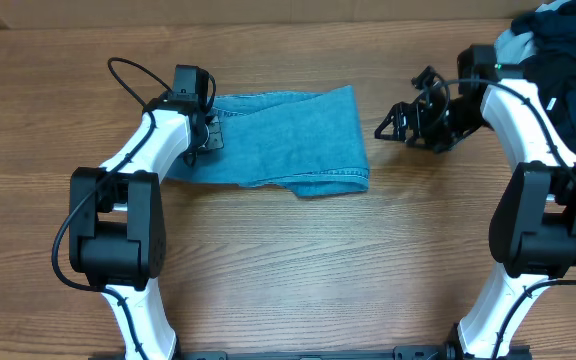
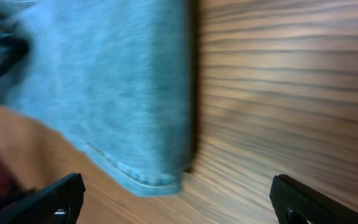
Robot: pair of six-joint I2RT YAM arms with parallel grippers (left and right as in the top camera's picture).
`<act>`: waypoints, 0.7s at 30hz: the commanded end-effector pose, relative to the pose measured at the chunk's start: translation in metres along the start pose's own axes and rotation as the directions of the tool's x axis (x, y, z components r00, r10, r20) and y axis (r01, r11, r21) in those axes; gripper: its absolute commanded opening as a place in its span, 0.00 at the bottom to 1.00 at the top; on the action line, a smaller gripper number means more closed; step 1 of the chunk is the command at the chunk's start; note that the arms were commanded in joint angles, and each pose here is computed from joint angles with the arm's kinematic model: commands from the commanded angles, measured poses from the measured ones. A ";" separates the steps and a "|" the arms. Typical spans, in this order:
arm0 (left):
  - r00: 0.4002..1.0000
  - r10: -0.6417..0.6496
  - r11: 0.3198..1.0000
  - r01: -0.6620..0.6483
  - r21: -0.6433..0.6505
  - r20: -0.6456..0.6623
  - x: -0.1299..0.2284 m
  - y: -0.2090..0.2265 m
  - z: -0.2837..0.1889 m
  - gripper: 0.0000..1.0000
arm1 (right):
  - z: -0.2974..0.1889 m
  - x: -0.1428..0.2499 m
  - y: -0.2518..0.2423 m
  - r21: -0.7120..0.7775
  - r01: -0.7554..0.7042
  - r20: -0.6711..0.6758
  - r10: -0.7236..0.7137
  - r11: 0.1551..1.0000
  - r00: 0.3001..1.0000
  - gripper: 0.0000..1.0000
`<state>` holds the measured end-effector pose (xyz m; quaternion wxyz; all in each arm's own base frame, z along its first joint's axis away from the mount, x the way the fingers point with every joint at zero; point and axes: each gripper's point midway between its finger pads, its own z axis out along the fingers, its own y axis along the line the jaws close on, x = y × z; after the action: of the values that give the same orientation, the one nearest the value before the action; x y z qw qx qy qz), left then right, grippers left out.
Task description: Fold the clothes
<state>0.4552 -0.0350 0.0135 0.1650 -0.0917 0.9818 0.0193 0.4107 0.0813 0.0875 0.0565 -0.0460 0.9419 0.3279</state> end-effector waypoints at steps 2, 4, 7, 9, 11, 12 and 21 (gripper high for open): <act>0.999 -0.011 1.000 0.010 -0.013 -0.044 0.011 0.003 0.022 0.04 | 0.019 0.014 0.023 -0.165 0.037 -0.011 -0.039 0.986 0.999 1.00; 0.999 -0.011 1.000 0.011 -0.011 -0.041 0.010 0.003 0.022 0.04 | 0.027 0.016 0.032 -0.200 0.058 -0.009 -0.061 0.978 0.998 1.00; 0.999 -0.011 1.000 0.011 -0.003 -0.043 0.010 0.001 0.022 0.04 | 0.042 0.015 0.043 -0.221 0.093 -0.003 -0.096 0.971 0.995 1.00; 0.999 -0.011 1.000 0.011 0.007 -0.046 0.011 0.000 0.022 0.04 | 0.052 0.014 0.049 -0.224 0.112 -0.006 -0.116 0.968 0.993 1.00; 0.999 -0.011 1.000 0.011 0.006 -0.046 0.011 0.000 0.022 0.04 | 0.059 0.012 0.054 -0.225 0.128 -0.006 -0.133 0.966 0.991 1.00; 0.999 -0.011 1.000 0.011 0.006 -0.046 0.011 0.000 0.022 0.04 | 0.063 0.010 0.055 -0.218 0.128 -0.005 -0.132 0.968 0.991 1.00; 0.999 -0.007 1.000 0.008 0.009 -0.048 0.011 -0.001 0.022 0.04 | 0.073 0.005 0.014 0.036 0.060 -0.018 -0.060 0.998 0.998 1.00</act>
<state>0.4560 -0.0358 0.0131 0.1661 -0.0914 0.9817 0.0170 0.4071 0.1561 0.0594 0.0701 -0.1064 0.9208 0.3687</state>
